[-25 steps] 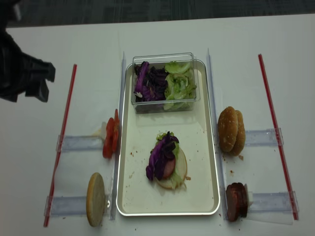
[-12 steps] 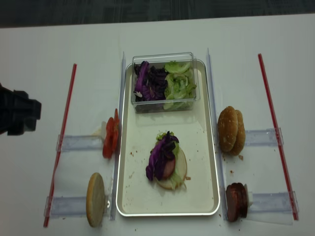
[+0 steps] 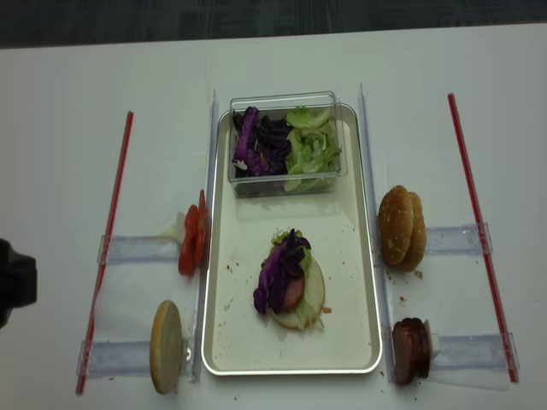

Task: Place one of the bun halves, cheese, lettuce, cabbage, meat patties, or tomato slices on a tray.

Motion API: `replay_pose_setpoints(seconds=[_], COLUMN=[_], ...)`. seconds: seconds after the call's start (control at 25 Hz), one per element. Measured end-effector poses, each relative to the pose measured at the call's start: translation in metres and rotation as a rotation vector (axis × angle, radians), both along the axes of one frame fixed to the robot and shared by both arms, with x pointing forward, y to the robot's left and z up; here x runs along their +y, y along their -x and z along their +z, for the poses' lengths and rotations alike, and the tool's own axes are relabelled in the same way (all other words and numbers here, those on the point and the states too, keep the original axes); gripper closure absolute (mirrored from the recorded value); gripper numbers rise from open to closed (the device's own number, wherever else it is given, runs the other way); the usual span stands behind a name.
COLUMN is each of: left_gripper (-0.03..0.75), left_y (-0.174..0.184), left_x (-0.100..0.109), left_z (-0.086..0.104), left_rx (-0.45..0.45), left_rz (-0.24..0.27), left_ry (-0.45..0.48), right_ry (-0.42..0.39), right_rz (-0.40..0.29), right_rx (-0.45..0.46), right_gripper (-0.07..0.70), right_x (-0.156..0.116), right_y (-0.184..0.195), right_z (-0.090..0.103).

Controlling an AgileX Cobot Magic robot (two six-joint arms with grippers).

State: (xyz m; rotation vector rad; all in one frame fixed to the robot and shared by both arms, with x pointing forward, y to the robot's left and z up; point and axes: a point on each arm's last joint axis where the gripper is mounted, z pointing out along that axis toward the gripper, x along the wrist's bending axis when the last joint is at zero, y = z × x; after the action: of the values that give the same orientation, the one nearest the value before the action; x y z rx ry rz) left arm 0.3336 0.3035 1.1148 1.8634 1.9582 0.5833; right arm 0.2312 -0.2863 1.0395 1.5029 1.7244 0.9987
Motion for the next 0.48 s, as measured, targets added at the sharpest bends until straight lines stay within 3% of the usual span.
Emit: replay_pose_setpoints(seconds=[0.48], left_gripper=[0.249], left_y=[0.052], left_x=[0.002], left_z=[-0.033], left_rx=[-0.089], left_rz=[0.0], left_ry=[0.003], right_ry=[0.0], right_rz=[0.0], right_rx=[0.0], right_gripper=[0.244], right_x=[0.0], right_y=[0.0], right_z=[0.0])
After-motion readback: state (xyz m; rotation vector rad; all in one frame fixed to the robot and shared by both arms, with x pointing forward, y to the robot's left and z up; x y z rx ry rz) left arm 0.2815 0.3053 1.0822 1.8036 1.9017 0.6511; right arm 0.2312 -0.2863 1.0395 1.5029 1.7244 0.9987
